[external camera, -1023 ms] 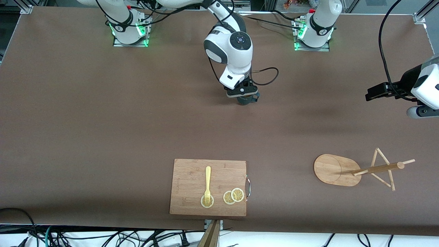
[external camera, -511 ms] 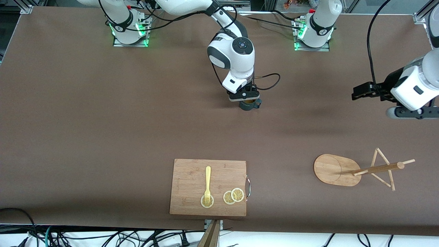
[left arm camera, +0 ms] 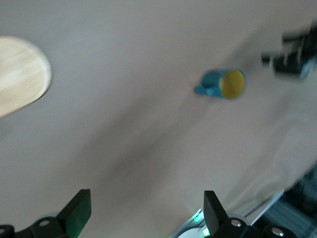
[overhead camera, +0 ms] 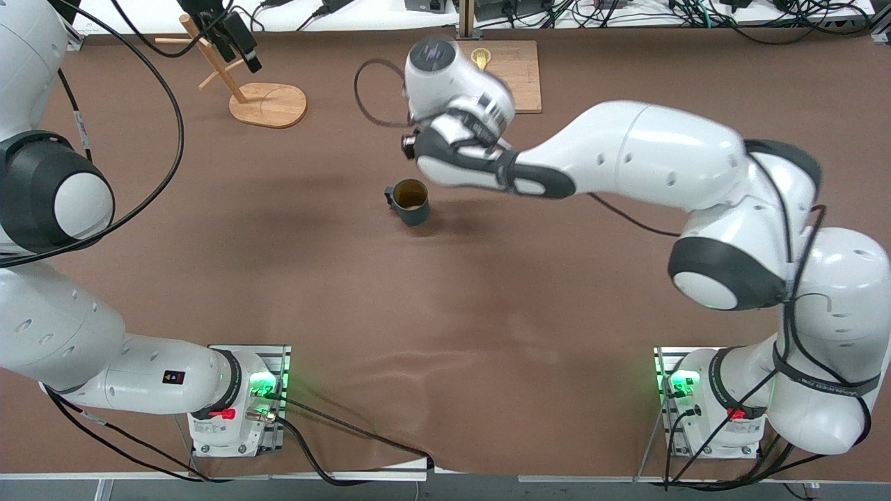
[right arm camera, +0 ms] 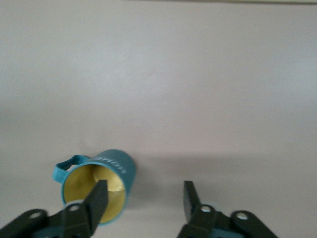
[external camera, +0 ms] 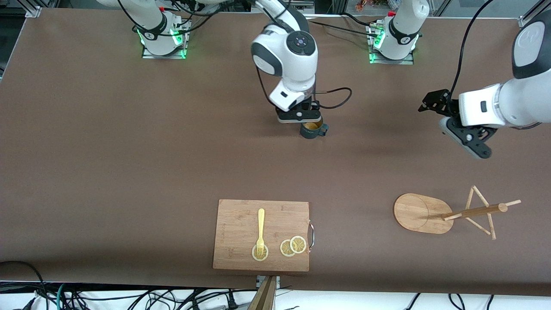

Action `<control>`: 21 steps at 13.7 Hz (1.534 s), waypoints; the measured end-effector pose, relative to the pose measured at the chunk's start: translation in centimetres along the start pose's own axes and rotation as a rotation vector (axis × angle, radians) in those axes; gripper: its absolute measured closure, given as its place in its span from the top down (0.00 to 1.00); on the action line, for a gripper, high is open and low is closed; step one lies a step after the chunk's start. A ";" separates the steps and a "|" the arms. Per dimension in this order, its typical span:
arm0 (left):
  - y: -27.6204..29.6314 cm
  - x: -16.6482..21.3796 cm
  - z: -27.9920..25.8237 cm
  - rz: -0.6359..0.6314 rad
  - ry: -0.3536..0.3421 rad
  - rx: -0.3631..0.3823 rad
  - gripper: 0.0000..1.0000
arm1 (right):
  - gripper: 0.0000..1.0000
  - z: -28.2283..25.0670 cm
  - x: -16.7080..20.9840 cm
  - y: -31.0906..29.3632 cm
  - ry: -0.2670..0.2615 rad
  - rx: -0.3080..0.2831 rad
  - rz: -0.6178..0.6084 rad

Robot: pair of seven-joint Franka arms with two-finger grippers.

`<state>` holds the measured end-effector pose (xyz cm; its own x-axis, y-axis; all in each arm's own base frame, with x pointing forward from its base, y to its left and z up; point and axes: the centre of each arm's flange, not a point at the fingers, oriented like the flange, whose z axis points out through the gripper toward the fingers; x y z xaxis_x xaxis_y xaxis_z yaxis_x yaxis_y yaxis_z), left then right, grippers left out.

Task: Pass cup and hang on rack
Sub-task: 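Grasp the mug handle with the left gripper while the right gripper holds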

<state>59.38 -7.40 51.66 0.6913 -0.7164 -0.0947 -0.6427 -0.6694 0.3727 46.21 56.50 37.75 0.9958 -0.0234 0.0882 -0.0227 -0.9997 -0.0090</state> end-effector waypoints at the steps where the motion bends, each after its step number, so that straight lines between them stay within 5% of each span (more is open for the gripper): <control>1: -0.1 0.2 1.3 0.106 -0.006 -0.033 1.00 | 0.87 -2.5 1.9 2.4 -0.009 -0.018 0.041; 2: -0.2 0.5 2.9 0.210 -0.006 -0.060 1.00 | 0.98 -4.7 3.9 5.2 -0.012 -0.034 0.088; 6: -2.8 2.4 12.5 0.601 0.181 -0.148 1.00 | 1.00 -12.3 10.9 17.6 -0.025 -0.078 0.201; 10: -3.9 3.4 20.9 0.850 0.367 -0.164 1.00 | 1.00 -17.6 13.1 29.9 -0.088 -0.001 0.187; 14: -4.3 3.5 28.7 0.985 0.630 -0.205 1.00 | 1.00 -22.6 10.1 40.0 -0.124 0.074 0.148; 21: -4.9 3.6 37.9 1.013 0.854 -0.231 1.00 | 1.00 -25.6 5.0 47.6 -0.092 0.029 0.118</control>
<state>52.49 -14.14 14.55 -0.0093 -0.4697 0.8828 -0.9782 0.1876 0.0895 47.87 8.61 63.30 0.9903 -0.1386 -0.0063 -0.1387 -0.9894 -0.0425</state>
